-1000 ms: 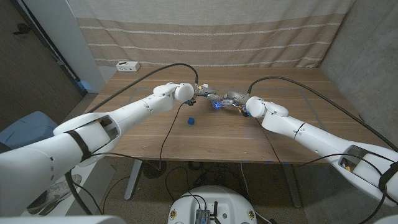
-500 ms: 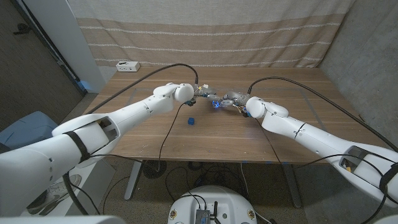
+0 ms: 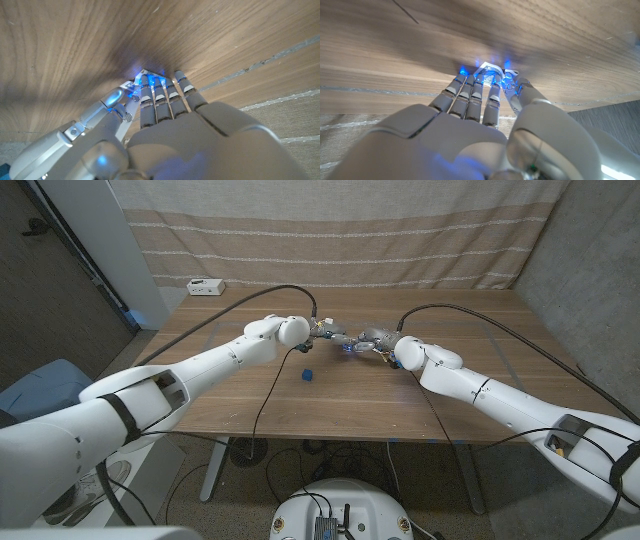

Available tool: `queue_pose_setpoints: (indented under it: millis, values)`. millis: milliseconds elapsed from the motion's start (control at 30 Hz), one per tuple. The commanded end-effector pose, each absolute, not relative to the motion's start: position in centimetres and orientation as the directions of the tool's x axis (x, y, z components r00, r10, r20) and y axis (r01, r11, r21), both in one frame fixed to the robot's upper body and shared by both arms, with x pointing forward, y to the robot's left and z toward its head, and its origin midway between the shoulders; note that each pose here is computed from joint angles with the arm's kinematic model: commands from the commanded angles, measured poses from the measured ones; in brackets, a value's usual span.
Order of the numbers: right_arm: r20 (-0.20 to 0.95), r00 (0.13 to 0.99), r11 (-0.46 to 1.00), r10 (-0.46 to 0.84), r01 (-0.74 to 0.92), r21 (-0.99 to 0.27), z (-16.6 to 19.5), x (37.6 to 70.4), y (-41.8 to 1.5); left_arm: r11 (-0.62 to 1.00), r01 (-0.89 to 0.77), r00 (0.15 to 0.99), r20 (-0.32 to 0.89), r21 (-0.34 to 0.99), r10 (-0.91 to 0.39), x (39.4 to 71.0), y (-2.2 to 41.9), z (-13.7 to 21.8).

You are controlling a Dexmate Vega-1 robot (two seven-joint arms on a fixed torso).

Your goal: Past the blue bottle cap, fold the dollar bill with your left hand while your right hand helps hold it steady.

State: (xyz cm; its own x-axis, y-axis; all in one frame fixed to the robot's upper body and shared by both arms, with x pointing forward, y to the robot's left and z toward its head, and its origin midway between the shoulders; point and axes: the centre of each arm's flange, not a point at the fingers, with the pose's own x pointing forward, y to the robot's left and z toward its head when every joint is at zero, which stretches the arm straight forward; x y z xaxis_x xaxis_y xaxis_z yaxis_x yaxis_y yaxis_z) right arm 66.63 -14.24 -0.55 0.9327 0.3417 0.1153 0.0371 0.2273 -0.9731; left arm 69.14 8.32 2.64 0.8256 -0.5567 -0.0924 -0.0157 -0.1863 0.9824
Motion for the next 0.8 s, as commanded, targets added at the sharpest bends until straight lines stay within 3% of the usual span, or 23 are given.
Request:
queue_pose_setpoints:
  millis: [33,333,800]
  values:
    - [0.111,0.934,0.217,0.340,0.037,-0.975,-0.5,66.8,-13.9,-0.014,-0.123,0.758,0.085,0.992,-0.646,67.7,9.3,5.0]
    - [0.108,0.935,0.217,0.339,0.034,-0.976,-0.6,66.9,-13.9,0.032,-0.203,0.719,0.171,0.979,-0.673,67.1,9.0,6.1]
    - [0.107,0.933,0.220,0.343,0.031,-0.975,-0.3,67.2,-14.1,0.002,-0.201,0.742,0.154,0.979,-0.652,67.9,8.7,6.5]
